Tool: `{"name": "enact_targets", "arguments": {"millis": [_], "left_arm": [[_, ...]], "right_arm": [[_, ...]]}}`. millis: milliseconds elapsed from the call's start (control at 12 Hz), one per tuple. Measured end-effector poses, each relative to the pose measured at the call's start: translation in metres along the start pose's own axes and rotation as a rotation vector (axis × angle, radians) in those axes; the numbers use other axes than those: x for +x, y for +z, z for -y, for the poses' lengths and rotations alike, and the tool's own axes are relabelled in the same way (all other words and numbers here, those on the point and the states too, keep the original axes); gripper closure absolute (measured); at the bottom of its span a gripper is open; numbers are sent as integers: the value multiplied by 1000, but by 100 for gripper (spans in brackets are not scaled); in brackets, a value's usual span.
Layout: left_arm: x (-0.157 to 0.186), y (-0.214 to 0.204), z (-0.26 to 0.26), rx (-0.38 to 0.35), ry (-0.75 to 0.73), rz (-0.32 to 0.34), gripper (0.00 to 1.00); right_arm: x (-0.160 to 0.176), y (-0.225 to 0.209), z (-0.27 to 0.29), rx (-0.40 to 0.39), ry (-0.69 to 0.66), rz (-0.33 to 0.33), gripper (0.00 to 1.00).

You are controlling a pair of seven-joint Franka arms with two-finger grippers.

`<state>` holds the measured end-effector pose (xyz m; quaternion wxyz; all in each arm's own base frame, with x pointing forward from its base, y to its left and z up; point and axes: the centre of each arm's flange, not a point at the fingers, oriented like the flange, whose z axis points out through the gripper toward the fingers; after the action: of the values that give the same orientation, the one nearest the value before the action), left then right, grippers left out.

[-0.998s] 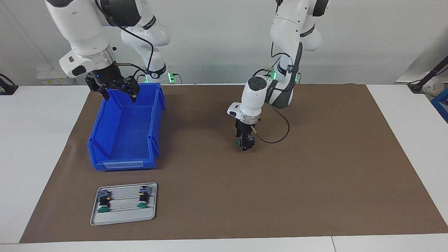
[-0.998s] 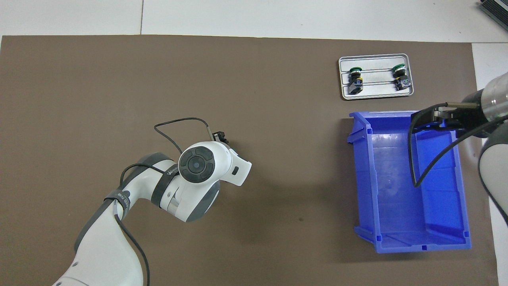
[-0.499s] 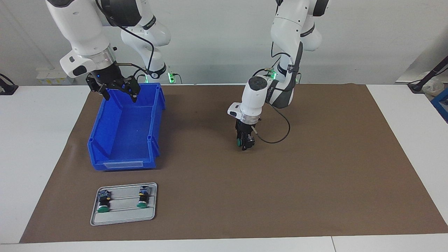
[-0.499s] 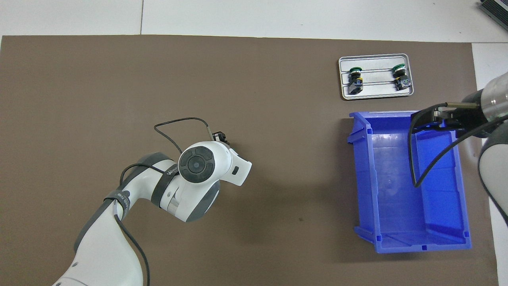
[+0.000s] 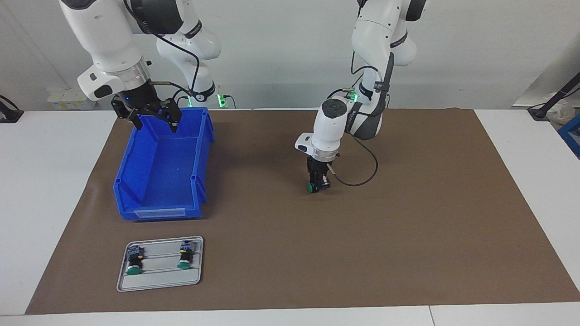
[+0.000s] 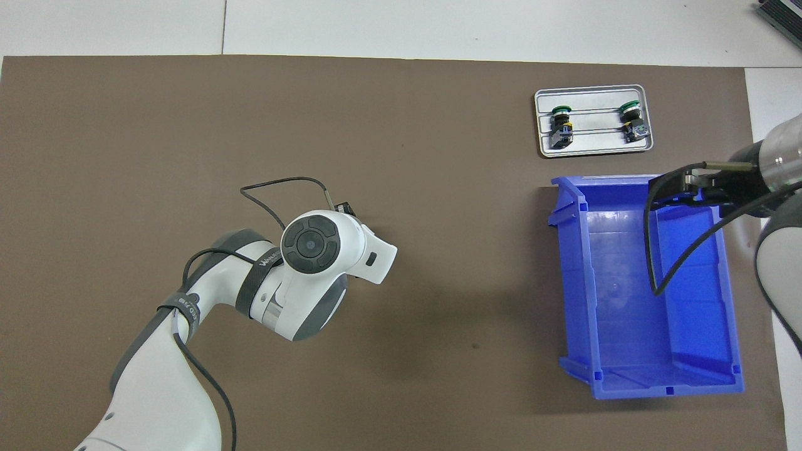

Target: Place and press button with both arms

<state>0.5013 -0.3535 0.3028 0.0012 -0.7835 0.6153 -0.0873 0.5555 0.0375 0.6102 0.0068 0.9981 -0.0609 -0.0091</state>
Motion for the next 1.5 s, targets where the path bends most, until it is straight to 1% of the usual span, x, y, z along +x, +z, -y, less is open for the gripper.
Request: {"name": "enact_targets", "arguments": {"millis": [416,582,915,998,1247,1414,1497], "left_arm": [[-1,-2,3,-5,-4,9,67],[1,-8,11,-1,-11,8,67],[-1,-41,46,-28,-62,47,67],[-2,-51,56,-34,-89,43,67],[-19,-74,90,-51,-166,37,67],[-36,-89,110,-87,-215,45,67],[-45,-97,119,-121,-226,49,67]], "right_arm": [[0,0,0,0,0,0,0],[0,0,0,0,0,0,0],[0,0,0,0,0,0,0],[0,0,0,0,0,0,0],[0,0,0,0,0,0,0],[0,0,0,0,0,0,0],[0,0,0,0,0,0,0]]}}
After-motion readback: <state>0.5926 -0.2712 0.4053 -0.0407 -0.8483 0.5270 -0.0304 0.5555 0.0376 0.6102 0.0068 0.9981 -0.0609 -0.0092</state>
